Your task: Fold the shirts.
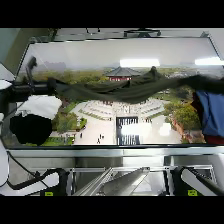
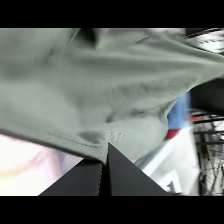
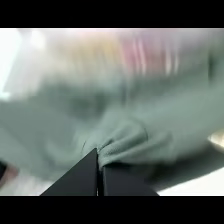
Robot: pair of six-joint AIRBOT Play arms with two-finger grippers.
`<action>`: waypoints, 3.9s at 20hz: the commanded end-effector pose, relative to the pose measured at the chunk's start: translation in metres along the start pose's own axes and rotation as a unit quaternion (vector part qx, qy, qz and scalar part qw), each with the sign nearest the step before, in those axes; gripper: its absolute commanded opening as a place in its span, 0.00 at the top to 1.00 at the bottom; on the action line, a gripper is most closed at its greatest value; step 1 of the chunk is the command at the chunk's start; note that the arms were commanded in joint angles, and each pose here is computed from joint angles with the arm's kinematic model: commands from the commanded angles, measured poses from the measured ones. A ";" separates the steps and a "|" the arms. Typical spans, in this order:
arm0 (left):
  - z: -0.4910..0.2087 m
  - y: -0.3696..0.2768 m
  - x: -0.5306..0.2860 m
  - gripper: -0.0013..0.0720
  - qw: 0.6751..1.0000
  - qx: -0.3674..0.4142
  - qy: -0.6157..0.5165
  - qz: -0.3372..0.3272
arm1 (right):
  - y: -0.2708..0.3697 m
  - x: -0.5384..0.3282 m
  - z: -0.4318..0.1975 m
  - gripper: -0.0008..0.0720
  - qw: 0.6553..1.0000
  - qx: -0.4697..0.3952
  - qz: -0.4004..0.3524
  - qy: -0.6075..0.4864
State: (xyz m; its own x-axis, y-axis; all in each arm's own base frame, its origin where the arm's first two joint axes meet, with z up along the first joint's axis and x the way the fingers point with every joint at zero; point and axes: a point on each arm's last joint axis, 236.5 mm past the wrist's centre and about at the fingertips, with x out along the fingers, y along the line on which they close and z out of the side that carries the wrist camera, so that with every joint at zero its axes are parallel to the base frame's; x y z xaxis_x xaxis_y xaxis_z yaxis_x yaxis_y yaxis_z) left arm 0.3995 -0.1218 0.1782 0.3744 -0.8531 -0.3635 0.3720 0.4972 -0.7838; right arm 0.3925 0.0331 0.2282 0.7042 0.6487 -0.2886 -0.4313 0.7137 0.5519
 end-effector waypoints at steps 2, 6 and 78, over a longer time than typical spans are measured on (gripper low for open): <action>0.044 -0.205 -0.079 0.94 0.964 0.194 -0.114 -0.141 | 0.195 -0.121 0.125 0.96 0.924 -0.302 -0.048 -0.230; 0.056 -0.285 -0.156 0.94 0.923 0.303 -0.221 -0.084 | 0.297 -0.214 0.169 0.96 0.802 -0.429 -0.156 -0.385; -0.203 0.229 0.021 0.52 0.931 -0.148 0.232 0.241 | -0.117 -0.033 -0.342 0.49 0.812 0.363 -0.270 0.368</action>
State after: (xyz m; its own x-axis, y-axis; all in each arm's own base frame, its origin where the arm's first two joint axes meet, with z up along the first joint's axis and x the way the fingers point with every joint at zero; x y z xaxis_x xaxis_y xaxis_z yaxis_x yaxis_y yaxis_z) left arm 0.3253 -0.0418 -0.1069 -0.0349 -0.4964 -0.8674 -0.0193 0.8681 -0.4961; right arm 0.2525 0.0069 -0.0769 0.0481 0.4531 -0.8901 0.4097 0.8038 0.4313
